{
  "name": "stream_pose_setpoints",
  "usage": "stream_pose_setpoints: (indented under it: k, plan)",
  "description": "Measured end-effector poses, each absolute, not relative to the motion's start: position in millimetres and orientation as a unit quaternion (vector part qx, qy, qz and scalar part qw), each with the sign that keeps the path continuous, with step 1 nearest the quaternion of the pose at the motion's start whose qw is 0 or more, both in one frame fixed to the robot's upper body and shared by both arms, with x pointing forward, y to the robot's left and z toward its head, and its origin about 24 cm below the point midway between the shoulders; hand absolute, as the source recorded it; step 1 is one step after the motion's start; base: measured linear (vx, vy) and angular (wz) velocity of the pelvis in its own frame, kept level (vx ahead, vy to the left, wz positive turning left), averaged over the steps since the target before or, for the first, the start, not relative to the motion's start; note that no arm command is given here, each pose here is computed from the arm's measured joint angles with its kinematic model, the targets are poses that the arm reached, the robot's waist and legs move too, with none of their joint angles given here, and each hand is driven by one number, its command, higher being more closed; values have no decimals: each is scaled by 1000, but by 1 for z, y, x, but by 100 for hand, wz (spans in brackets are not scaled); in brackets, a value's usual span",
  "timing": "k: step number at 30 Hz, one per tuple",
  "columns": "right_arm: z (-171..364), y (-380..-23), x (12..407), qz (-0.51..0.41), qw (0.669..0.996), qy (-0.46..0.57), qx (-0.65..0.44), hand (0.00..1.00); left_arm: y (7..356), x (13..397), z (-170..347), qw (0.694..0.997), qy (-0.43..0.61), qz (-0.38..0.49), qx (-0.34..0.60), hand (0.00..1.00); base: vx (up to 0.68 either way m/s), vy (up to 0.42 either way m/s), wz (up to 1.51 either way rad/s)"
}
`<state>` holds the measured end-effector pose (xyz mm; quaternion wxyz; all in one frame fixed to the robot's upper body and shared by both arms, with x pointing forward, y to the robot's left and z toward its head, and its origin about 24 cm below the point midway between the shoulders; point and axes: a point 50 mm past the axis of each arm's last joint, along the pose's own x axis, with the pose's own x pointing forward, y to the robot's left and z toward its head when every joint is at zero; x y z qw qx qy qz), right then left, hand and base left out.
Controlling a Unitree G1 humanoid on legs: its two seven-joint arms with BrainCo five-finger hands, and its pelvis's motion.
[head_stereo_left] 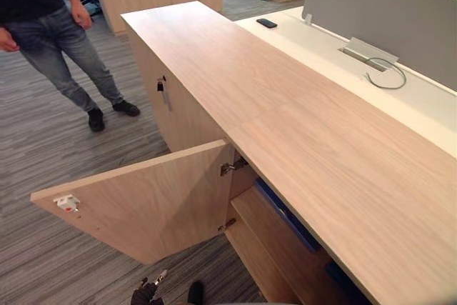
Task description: Walk over to the cabinet, pick up the folder, carry it to the office cabinet, place the folder inside the office cabinet, then close the office cabinet door
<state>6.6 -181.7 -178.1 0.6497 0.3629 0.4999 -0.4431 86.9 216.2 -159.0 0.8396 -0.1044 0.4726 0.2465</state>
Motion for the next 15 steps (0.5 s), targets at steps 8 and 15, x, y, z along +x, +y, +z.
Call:
stream_pose_setpoints:
  k: [8, 15]
  plan:
    - [-178, -182, 6, -445, 652, 499, 358, 0, 216, 87, -159, 843, 477, 232, -89, 0, -5, 18, 16]
    - [-177, -182, 18, -461, 653, 467, 379, 0, 224, 106, -150, 854, 429, 267, -125, 0, -117, 47, 46]
